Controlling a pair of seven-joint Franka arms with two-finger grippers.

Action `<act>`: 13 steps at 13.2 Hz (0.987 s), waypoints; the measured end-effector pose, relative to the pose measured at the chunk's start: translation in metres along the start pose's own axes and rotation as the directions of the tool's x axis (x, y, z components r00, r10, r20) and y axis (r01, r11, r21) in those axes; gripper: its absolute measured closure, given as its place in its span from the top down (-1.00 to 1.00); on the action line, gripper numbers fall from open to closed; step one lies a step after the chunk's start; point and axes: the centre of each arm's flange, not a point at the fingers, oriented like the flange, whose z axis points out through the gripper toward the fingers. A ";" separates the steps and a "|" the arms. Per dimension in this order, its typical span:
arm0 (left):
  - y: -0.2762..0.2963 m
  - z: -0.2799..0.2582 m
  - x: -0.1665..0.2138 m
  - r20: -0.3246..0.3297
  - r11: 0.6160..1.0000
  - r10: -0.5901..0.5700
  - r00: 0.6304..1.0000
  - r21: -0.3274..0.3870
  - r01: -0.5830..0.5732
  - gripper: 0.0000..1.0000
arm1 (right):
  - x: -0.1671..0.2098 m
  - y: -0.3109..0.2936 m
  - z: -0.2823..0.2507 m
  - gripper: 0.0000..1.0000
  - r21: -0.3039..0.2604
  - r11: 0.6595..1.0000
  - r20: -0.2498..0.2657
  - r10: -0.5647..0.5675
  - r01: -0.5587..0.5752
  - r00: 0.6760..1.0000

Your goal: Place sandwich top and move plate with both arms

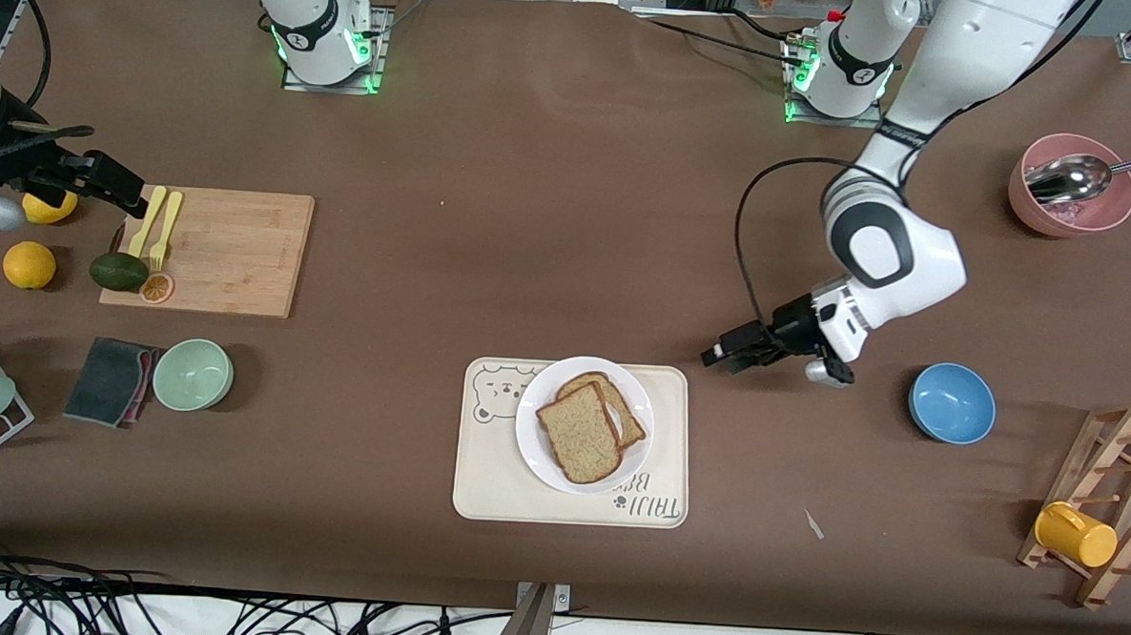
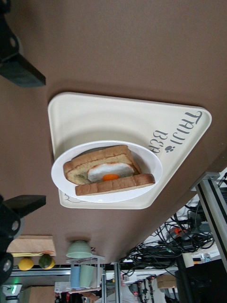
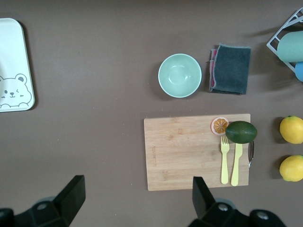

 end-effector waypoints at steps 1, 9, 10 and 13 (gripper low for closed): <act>-0.008 -0.020 0.003 0.055 1.000 0.022 0.998 -0.009 -0.021 1.00 | 0.000 0.000 -0.001 1.00 0.000 1.000 -0.002 0.000 0.000 1.000; -0.013 -0.160 0.022 0.305 0.942 0.086 0.949 0.284 -0.177 1.00 | 0.000 0.000 -0.001 1.00 0.000 1.000 -0.002 0.000 0.000 1.000; -0.004 -0.176 0.022 0.318 0.929 0.072 0.945 0.323 -0.180 1.00 | 0.000 0.000 -0.001 1.00 0.000 1.000 -0.002 0.000 0.000 1.000; 0.031 -0.249 0.026 0.377 0.873 0.023 0.926 0.444 -0.202 1.00 | 0.001 0.000 0.000 1.00 0.000 1.000 0.000 0.000 0.000 1.000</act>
